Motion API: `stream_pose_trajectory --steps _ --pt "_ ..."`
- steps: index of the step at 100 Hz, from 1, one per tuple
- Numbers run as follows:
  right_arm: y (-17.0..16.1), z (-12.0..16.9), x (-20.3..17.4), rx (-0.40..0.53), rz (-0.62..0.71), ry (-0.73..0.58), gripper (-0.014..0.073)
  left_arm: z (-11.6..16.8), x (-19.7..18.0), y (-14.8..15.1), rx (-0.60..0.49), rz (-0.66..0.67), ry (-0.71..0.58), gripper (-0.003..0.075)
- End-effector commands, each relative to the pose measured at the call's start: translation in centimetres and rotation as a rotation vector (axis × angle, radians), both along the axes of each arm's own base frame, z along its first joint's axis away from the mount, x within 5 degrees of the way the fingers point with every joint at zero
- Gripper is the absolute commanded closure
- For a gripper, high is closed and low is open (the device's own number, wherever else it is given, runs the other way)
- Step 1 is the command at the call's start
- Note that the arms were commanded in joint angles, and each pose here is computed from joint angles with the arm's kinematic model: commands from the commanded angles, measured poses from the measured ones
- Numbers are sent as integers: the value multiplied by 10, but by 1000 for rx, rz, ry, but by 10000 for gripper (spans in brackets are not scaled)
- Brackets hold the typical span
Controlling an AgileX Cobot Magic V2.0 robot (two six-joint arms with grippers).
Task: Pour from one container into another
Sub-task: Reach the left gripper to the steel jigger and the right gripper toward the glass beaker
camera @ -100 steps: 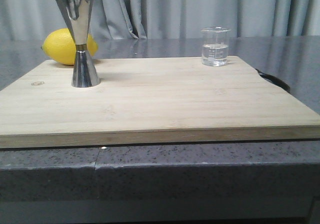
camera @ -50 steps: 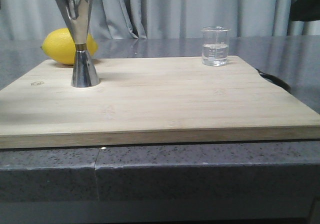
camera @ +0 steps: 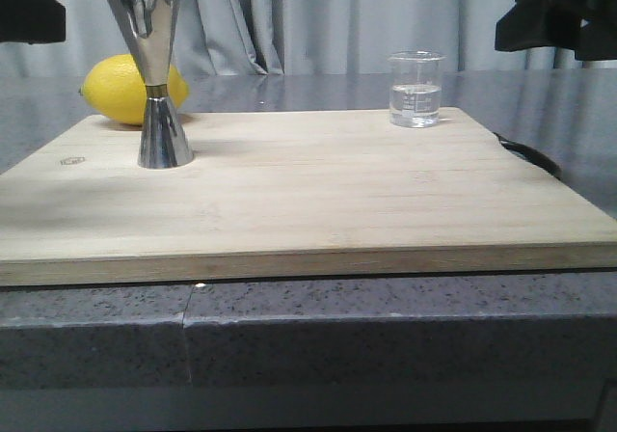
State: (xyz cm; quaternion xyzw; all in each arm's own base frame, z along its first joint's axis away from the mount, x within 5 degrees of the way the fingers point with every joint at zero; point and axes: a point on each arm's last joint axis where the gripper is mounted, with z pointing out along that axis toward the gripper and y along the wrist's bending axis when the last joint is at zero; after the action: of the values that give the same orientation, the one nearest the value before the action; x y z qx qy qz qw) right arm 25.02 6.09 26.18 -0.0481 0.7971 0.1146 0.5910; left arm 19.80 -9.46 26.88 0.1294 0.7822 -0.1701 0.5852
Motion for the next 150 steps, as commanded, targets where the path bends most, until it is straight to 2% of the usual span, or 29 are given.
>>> stream_pose_trajectory --steps 1,25,49,100,122,150 --pt "3 19 6 24 14 -136 123 17 4 -9 -60 -28 -102 183" --pt "5 0 10 10 27 -114 123 0 5 -36 -85 -126 -132 183" --pt "5 -5 8 11 33 -126 123 -15 14 -53 -110 -164 -167 185" --pt "5 -2 8 12 41 -154 123 -38 30 -64 -131 -164 -202 185" --pt "6 -2 8 10 42 -155 123 -39 33 -64 -155 -149 -223 185" --pt "6 -2 8 8 45 -157 123 -46 38 -68 -159 -145 -225 244"
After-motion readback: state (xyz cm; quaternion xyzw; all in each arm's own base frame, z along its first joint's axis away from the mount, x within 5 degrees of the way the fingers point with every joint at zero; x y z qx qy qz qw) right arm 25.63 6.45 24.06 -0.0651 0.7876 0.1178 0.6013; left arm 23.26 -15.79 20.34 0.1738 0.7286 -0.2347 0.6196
